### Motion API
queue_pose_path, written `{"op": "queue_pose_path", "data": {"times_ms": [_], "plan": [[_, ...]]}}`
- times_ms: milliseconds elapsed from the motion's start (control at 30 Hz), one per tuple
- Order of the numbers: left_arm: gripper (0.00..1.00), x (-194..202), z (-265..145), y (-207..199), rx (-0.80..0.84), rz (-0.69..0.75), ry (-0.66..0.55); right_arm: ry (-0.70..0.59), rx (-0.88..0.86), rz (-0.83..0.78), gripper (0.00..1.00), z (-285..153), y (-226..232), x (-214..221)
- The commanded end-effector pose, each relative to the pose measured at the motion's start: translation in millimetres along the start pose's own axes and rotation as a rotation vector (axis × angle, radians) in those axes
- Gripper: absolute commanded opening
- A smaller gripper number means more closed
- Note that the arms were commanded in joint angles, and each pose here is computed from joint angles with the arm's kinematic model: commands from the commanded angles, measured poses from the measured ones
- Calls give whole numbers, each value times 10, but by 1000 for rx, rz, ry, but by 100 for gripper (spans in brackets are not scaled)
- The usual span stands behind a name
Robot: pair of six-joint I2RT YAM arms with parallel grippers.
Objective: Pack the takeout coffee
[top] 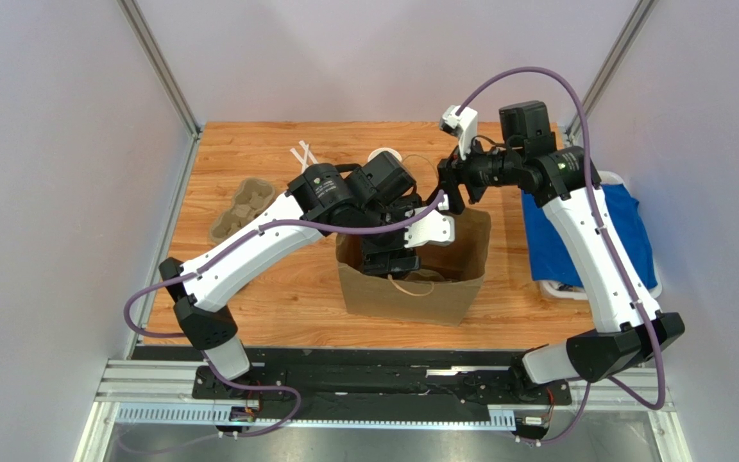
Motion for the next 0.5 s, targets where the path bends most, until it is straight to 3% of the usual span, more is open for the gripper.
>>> {"op": "queue_pose_path", "data": {"times_ms": [0,67,167,200,300,467], "plan": [[33,-16,-165,-10,-72,-41,-56,27,10,-117,64,128,5,39],[33,16,-166,-42,-81,-46,-54,46,1,-129,61,154,44,97],[33,56,-172,-83,-96,-58,-59,63,-13,-161,36,182,142,175],[33,70,-176,-95,-100,-59,-59,64,-18,-169,19,188,189,183],[33,100,-198,-158,-118,-58,-76,17,-7,-183,0,114,285,114],[33,178,-154,-333,-154,20,-46,-102,17,-206,0,-72,478,-2]]}}
Point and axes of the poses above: each gripper's point midway between its finger pads, its own z axis out along the fingers, its own y axis along the line the jaws close on, x = y × z, the point moved 6 cm from there along -z, back along the fingers, and after that the axes turned 15 degrees about z, right-handed, at the moved point
